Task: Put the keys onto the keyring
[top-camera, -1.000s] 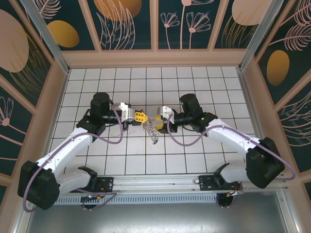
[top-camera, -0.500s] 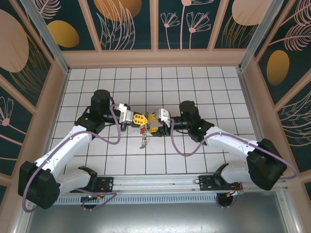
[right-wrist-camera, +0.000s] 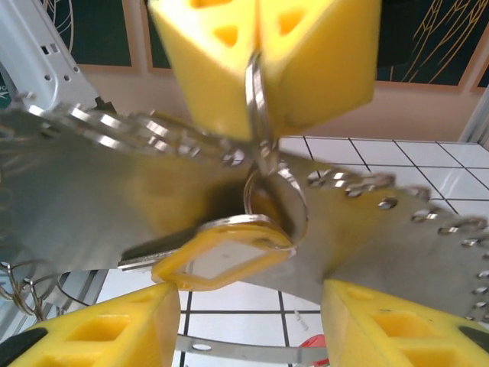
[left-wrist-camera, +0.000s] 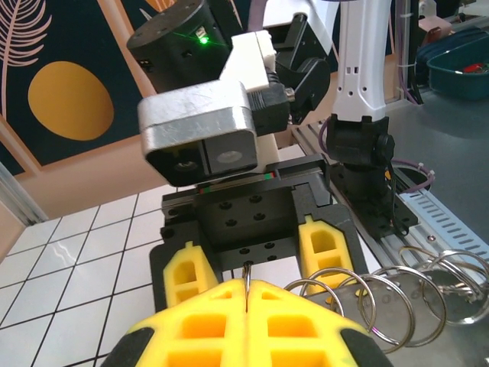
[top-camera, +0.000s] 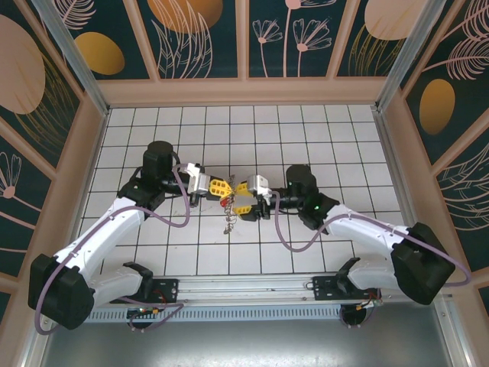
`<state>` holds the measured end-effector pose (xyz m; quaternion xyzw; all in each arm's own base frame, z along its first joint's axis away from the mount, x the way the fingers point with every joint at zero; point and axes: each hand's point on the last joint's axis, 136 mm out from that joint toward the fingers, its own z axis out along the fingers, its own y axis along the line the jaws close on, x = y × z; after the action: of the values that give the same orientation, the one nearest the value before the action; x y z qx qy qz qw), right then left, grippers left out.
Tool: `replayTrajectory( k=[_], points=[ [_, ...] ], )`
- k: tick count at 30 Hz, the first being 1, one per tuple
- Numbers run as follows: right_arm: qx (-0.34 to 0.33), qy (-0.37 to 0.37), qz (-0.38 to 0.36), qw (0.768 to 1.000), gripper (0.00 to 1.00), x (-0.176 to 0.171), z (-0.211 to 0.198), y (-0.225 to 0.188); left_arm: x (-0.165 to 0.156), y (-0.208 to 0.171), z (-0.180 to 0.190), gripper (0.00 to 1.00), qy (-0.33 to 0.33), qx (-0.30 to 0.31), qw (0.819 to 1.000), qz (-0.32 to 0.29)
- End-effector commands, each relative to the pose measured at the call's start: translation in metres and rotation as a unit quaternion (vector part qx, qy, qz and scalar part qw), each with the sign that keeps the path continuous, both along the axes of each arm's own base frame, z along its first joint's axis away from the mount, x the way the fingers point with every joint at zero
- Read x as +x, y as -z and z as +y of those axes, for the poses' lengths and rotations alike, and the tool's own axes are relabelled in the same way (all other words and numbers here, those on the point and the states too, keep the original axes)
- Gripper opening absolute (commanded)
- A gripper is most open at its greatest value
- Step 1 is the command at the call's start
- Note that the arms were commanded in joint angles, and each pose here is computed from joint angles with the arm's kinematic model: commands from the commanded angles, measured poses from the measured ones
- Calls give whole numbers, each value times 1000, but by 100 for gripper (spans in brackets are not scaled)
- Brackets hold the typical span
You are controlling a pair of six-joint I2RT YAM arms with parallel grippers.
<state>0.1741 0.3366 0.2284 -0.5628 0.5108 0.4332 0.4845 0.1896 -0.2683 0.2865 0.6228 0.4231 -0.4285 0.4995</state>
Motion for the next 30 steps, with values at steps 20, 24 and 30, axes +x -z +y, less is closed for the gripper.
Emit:
replayTrajectory(
  k=[20, 24, 30],
  points=[
    [27, 66, -56, 996, 46, 9, 1, -26, 5, -18, 1, 0, -2, -12, 999, -30],
    [33, 73, -55, 995, 47, 6, 8, -26, 9, -18, -1, 0, -6, -9, 1000, -21],
    [33, 120, -72, 990, 34, 16, 8, -30, 10, -20, -1, 0, -4, -10, 1000, -23]
  ],
)
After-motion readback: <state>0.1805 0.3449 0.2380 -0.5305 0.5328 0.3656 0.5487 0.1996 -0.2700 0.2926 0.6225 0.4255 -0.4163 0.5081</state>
